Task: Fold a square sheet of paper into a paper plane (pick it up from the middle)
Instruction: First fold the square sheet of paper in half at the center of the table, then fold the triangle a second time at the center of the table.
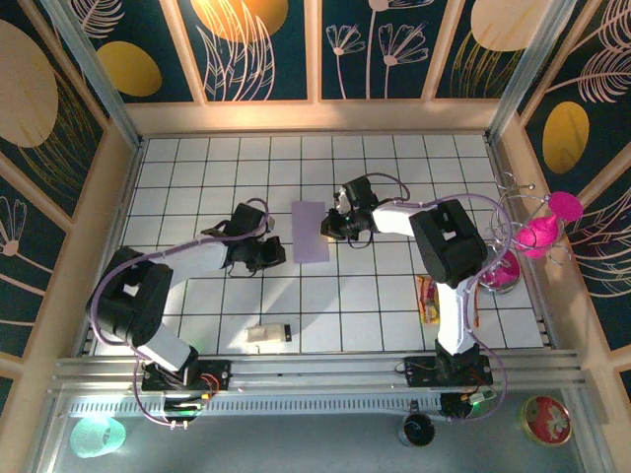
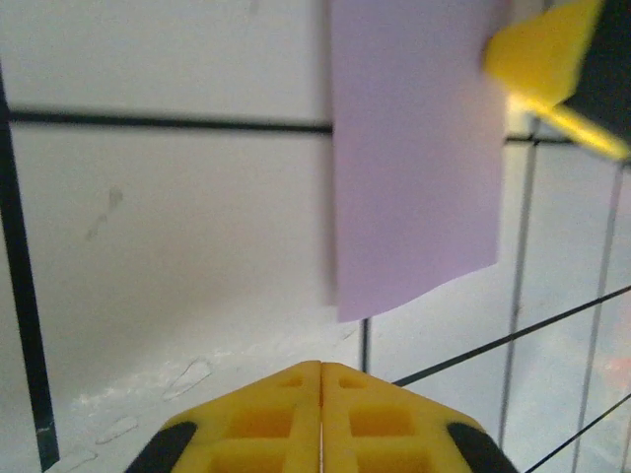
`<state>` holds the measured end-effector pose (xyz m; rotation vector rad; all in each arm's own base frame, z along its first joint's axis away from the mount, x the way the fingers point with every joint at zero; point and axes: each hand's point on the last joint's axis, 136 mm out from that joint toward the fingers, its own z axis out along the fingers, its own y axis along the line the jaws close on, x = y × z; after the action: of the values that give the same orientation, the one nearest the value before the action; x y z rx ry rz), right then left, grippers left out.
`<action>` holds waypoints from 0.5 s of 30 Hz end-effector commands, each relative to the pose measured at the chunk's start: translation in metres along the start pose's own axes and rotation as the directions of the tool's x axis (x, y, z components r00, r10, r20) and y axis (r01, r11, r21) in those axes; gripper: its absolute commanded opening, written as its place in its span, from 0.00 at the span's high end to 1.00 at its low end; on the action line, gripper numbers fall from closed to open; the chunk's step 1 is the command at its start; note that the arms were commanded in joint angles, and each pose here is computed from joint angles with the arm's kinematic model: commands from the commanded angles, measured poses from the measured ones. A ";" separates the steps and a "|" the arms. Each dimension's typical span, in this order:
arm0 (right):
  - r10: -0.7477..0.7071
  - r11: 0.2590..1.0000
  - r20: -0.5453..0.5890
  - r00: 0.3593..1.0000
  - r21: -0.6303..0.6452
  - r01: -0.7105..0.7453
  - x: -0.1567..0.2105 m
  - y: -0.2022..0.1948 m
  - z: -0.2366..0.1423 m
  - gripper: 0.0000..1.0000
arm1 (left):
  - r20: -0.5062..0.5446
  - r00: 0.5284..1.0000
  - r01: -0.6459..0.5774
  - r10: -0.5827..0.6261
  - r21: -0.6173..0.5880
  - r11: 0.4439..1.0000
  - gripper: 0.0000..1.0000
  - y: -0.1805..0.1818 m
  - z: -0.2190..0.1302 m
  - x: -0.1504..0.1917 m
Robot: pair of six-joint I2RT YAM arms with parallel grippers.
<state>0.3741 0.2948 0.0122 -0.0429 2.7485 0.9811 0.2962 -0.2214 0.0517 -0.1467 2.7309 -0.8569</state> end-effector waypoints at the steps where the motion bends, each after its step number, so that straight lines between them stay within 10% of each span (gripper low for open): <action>1: 0.080 0.940 -0.069 0.994 0.336 -0.052 0.031 -0.084 -0.006 0.94 | 0.161 0.986 0.029 -0.038 0.056 0.998 0.86 -0.020 -0.014 -0.037; 8: -0.005 0.997 0.136 0.991 -0.078 0.016 -0.042 0.048 -0.060 0.72 | 0.197 0.977 0.031 -0.080 0.245 0.969 0.64 -0.058 -0.013 -0.062; 15: 0.144 0.985 0.230 0.962 -0.124 -0.118 -0.019 0.028 -0.082 0.60 | 0.148 0.988 0.004 -0.049 0.295 0.956 0.56 -0.079 0.004 -0.076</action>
<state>0.3779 0.2761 0.1025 0.0932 2.5293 1.0695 0.3586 -0.2608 0.0967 -0.2351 2.4679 -1.1238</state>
